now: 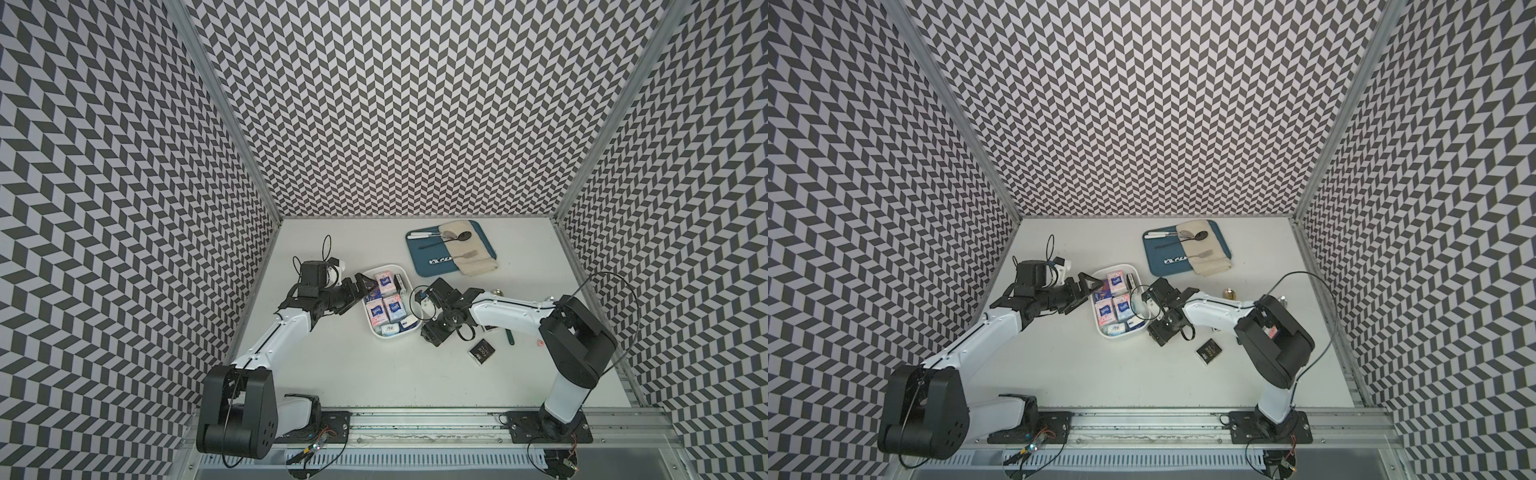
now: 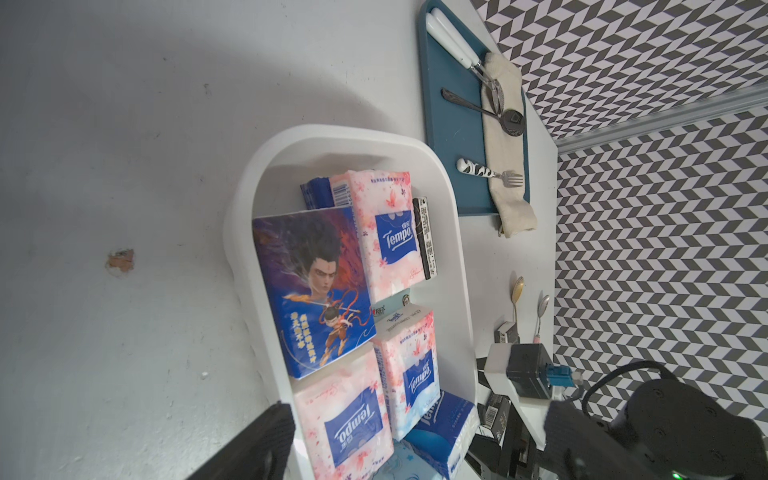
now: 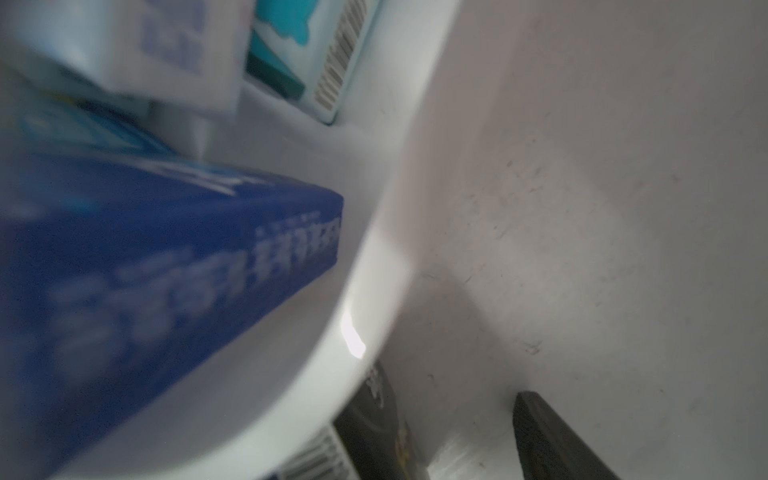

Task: Put the pocket tissues into the storage box
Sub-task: Pick up the pocket tissues from the center of the board, then place the pocket tissues in the storage box.

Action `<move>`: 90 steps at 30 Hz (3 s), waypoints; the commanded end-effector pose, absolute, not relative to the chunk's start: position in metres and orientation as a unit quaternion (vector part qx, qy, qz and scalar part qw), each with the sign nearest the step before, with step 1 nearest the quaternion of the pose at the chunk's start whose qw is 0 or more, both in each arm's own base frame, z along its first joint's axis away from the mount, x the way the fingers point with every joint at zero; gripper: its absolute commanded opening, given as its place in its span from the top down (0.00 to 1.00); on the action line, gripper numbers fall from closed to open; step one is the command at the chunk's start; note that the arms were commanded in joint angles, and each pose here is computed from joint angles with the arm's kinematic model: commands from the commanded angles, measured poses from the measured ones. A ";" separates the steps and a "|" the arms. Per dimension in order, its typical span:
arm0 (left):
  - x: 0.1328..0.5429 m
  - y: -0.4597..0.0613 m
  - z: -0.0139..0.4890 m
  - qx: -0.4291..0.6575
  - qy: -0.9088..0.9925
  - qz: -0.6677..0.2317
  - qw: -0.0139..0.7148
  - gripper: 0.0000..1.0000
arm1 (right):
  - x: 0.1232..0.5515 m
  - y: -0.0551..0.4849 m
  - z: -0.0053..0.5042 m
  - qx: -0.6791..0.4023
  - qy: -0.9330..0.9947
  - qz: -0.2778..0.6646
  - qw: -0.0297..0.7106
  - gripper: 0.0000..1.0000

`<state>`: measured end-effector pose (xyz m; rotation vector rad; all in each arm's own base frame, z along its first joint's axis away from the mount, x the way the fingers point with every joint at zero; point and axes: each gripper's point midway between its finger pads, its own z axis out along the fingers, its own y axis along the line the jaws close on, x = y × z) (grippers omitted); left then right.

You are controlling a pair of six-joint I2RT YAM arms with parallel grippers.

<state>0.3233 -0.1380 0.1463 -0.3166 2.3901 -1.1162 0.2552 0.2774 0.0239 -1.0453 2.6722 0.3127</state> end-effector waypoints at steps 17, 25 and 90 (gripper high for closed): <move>0.325 -0.135 0.154 -0.113 0.865 -0.416 0.258 0.00 | 0.255 0.276 0.055 -0.327 0.925 0.116 0.152 0.92; 0.325 -0.135 0.149 -0.111 0.867 -0.414 0.253 0.00 | 0.284 0.274 0.113 -0.256 0.943 0.095 0.190 0.91; 0.327 -0.188 0.179 -0.025 0.874 -0.408 0.262 0.00 | 0.346 0.188 0.141 -0.051 0.960 0.111 0.250 0.50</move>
